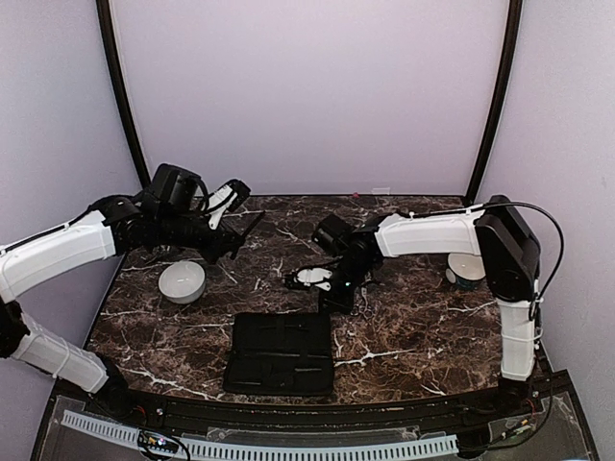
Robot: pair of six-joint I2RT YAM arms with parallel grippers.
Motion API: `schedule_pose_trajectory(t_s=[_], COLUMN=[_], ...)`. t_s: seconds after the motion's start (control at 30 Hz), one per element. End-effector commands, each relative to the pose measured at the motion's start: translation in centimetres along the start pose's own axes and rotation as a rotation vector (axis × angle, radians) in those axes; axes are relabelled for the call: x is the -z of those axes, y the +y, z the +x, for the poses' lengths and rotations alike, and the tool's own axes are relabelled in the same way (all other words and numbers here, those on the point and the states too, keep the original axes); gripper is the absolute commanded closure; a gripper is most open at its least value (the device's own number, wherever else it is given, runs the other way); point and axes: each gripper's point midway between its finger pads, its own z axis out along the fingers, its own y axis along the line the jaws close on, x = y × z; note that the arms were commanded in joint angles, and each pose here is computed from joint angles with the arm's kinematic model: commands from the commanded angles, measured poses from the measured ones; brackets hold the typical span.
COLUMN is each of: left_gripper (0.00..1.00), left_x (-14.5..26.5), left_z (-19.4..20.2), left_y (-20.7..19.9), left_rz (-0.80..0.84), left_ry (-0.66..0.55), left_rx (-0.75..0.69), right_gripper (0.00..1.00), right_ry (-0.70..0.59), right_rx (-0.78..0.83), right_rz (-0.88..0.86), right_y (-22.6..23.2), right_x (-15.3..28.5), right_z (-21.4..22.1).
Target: Sort the hair-cutting tools
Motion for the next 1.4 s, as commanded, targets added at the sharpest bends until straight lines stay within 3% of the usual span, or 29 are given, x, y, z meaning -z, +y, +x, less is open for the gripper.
schedule_pose_trajectory(t_s=[0.0, 0.1, 0.23, 0.3, 0.47, 0.6, 0.73, 1.03, 1.37], left_gripper=[1.0, 1.0, 1.0, 1.0, 1.0, 1.0, 1.0, 1.0, 1.0], left_x=[3.5, 4.1, 3.8, 2.8, 0.3, -0.8, -1.6, -3.0, -4.0], left_z=[0.8, 3.5, 5.5, 6.6, 10.2, 11.4, 12.6, 14.8, 15.1], left_y=[-7.1, -10.3, -12.2, -12.1, -11.2, -11.0, -10.2, -7.4, -7.8], left_rz=[0.338, 0.428, 0.522, 0.518, 0.431, 0.382, 0.345, 0.169, 0.115], left_ry=[-0.112, -0.128, -0.09, -0.003, 0.289, 0.389, 0.519, 0.77, 0.883], left_rx=[-0.129, -0.257, -0.275, -0.277, -0.372, -0.406, -0.401, -0.43, -0.481], right_gripper=[1.0, 1.0, 1.0, 1.0, 0.83, 0.73, 0.7, 0.6, 0.62], right_ry=[-0.049, -0.074, -0.111, -0.13, -0.164, -0.239, -0.293, -0.264, -0.236], right_rx=[0.026, 0.01, 0.009, 0.017, -0.016, -0.05, -0.064, -0.122, -0.096], right_rz=[0.07, 0.077, 0.063, 0.077, 0.098, 0.1, 0.052, -0.098, -0.158], right_y=[-1.9, -3.1, -4.5, -4.8, -4.9, -4.8, -3.1, 0.5, 2.1], right_x=[3.5, 3.3, 3.8, 4.2, 6.5, 9.1, 10.1, 5.8, 3.4], right_z=[-0.4, -0.3, -1.5, -2.1, -2.1, -1.6, -1.3, 2.6, 3.1])
